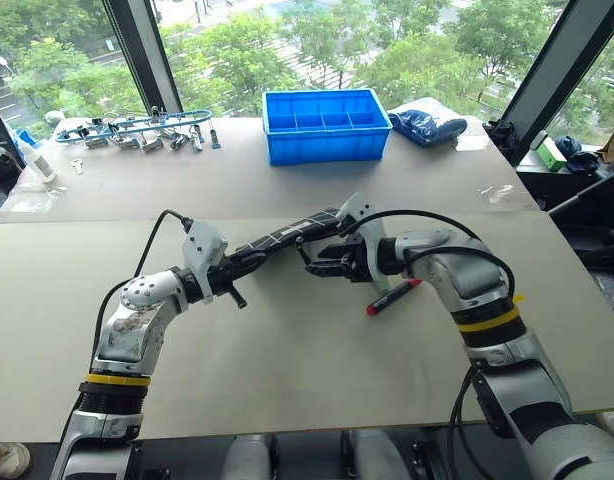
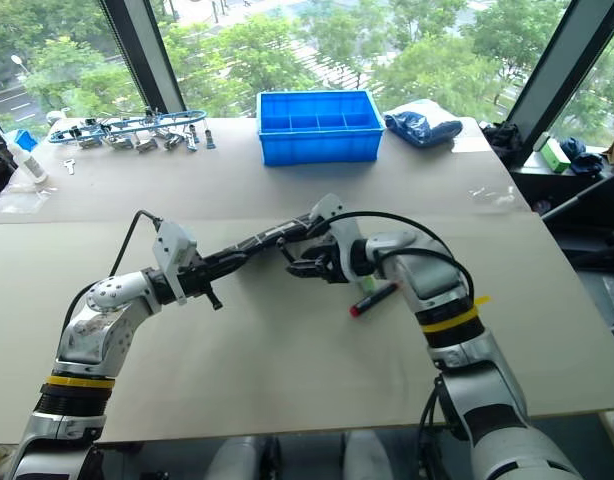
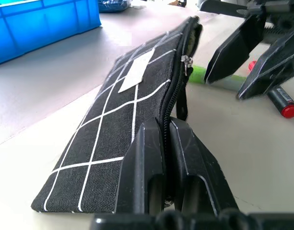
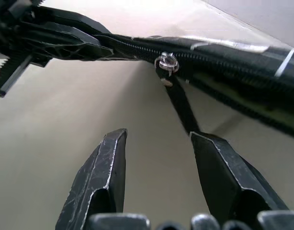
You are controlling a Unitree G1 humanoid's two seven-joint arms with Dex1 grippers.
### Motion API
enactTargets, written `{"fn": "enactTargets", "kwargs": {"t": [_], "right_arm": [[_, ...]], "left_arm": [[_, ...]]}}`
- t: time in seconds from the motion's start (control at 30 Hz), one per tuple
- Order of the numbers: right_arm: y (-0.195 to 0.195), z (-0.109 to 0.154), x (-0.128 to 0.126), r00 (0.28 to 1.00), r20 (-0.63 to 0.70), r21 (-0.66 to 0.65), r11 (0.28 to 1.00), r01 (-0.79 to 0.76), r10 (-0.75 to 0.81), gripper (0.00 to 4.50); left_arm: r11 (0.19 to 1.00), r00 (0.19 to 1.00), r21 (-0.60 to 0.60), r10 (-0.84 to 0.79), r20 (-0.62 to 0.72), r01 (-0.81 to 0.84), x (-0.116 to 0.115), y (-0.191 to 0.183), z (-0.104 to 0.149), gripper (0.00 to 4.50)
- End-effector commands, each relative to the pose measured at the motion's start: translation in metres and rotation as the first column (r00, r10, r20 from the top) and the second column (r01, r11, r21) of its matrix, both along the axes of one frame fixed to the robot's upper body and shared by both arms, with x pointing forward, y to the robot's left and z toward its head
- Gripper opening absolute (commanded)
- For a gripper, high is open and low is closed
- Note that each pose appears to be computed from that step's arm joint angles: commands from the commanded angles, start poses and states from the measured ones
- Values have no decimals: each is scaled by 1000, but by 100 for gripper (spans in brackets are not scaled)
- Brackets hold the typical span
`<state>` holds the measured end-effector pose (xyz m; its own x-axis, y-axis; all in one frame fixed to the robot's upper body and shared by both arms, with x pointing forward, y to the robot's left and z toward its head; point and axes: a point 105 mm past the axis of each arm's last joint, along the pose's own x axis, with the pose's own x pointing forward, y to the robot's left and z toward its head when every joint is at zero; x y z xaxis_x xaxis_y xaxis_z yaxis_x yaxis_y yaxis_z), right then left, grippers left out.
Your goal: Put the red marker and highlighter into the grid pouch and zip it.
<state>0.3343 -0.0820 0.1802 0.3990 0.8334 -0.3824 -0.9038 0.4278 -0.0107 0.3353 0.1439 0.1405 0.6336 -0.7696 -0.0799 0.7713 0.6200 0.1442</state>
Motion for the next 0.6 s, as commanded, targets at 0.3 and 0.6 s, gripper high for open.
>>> {"fn": "enactTargets", "kwargs": {"t": [0.3, 0.6], "right_arm": [[-87, -10, -33, 936, 283, -440, 895, -68, 210, 245], [-102, -20, -6, 907, 259, -569, 812, -133, 331, 245]], "left_arm": [[979, 979, 57, -190, -71, 194, -31, 16, 10, 0], [979, 980, 83, -180, -90, 188, -30, 31, 17, 0]]}}
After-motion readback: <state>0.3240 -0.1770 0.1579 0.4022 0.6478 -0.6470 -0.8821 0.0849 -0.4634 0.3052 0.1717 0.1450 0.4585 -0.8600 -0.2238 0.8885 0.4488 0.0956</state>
